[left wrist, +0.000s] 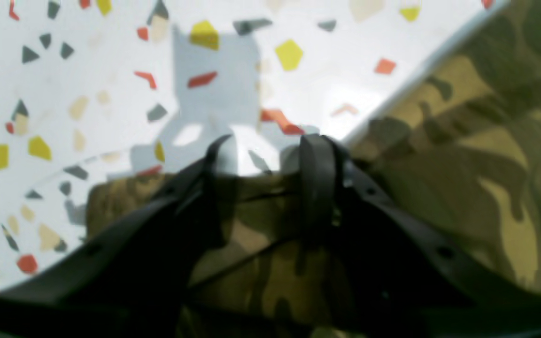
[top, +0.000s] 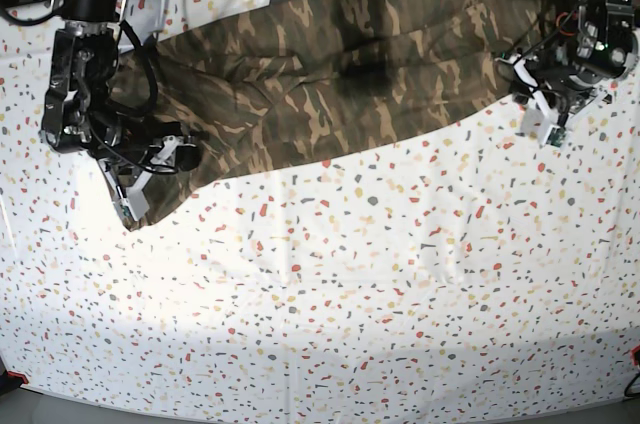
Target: Fold the T-shirt properly
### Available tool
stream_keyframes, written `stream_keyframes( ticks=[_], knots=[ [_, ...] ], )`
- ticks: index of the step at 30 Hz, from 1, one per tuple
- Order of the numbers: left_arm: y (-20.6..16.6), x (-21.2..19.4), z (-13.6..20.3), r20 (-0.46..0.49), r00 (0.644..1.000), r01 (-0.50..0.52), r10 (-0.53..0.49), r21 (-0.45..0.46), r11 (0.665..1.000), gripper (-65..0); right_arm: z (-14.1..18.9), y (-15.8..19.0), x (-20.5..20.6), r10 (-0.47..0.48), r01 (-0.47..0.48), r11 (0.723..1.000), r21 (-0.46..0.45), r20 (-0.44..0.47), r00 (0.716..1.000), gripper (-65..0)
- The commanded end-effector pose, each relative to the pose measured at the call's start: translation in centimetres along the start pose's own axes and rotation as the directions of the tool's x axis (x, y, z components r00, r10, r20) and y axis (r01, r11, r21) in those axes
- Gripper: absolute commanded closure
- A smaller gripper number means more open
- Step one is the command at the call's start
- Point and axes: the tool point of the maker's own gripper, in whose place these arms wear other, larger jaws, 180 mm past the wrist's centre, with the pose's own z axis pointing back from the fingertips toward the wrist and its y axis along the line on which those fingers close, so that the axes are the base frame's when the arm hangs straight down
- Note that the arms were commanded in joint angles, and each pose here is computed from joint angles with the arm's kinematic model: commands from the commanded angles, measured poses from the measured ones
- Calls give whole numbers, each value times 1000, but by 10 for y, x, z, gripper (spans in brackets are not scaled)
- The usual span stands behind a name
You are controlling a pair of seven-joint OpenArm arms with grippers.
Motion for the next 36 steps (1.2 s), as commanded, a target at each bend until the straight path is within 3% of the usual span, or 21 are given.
stream_keyframes(
  ticks=[1,7,11,15,19,24,28,34,36],
  knots=[
    [10,8,2,13,1000,14,-15,34,999,-215,6,-2,17,21,-21,1000,-4,40,999,-254],
    [38,60,7,103,993,50,-63,131,990,-215,6,-2,16,21,-21,1000,-4,39,999,-254],
    [60,92,19,110,990,58,-83,210,976,-215,6,-2,16,21,-21,1000,-4,39,999,-255],
    [50,103,36,98,993,52,-71,178,983,-215,6,-2,16,21,-21,1000,-4,39,999,-254],
    [27,83,47,93,990,89,-104,149,985,-215,6,-3,15,21,-21,1000,-4,29,999,-255],
    [13,38,46,-11,994,110,-110,130,985,-215,6,-2,15,21,-21,1000,-4,30,999,-255],
    [13,8,46,-74,995,70,-59,156,985,-215,6,-3,14,21,-21,1000,-4,27,999,-255],
    [15,6,59,-20,997,-74,80,225,971,-215,6,-3,14,21,-21,1000,-4,27,999,-255],
    [8,9,61,7,996,-94,94,196,976,-215,6,-3,14,21,-21,1000,-4,27,999,-254]
  ],
)
